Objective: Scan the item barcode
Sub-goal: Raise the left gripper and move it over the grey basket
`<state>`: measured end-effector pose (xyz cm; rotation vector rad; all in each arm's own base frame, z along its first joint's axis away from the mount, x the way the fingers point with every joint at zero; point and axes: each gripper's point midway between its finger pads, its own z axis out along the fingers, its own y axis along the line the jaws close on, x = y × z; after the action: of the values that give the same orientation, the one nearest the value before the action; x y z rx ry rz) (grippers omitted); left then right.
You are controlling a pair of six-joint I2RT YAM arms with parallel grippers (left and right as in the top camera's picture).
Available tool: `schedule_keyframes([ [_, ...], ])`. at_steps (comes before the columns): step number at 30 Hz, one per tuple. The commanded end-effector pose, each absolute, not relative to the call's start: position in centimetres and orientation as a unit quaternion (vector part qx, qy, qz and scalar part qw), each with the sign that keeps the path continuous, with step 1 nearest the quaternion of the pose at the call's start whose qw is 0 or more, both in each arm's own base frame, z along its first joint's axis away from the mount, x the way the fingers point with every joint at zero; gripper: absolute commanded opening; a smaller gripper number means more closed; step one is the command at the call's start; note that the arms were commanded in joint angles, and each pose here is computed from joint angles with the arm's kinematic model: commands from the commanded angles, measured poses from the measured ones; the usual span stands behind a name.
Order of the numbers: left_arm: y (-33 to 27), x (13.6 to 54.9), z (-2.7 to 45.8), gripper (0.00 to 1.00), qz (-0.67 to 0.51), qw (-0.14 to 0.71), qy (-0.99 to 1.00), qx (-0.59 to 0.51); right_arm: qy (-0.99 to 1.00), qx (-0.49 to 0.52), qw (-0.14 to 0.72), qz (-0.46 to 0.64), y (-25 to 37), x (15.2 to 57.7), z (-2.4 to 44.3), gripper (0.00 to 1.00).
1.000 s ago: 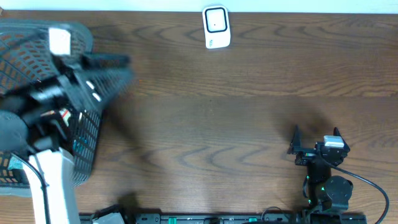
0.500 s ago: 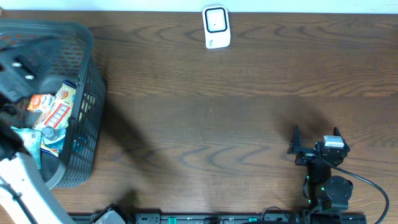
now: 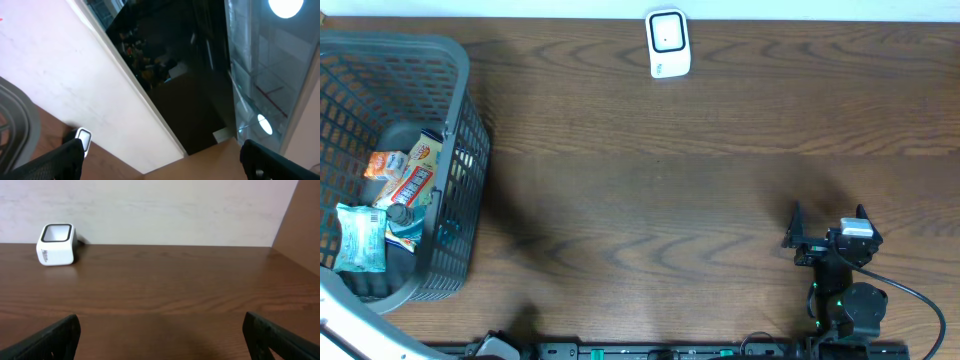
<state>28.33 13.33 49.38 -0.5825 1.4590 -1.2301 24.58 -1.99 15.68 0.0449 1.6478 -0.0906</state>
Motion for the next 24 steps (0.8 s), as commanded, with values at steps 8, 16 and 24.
schedule_keyframes([
  [8,11.3,26.5,55.4,1.00,-0.496,0.604,0.583,-0.222,0.734,0.018,0.678,-0.044,-2.1,24.6,15.6,0.99],
  [16,12.8,27.5,59.0,0.99,-0.515,0.614,0.530,-0.277,0.734,0.018,0.678,-0.044,-2.1,24.6,15.6,0.99],
  [24,10.3,28.2,63.5,0.99,-0.506,0.629,0.537,-0.246,0.734,0.018,0.678,-0.044,-2.1,24.6,15.6,0.99],
])
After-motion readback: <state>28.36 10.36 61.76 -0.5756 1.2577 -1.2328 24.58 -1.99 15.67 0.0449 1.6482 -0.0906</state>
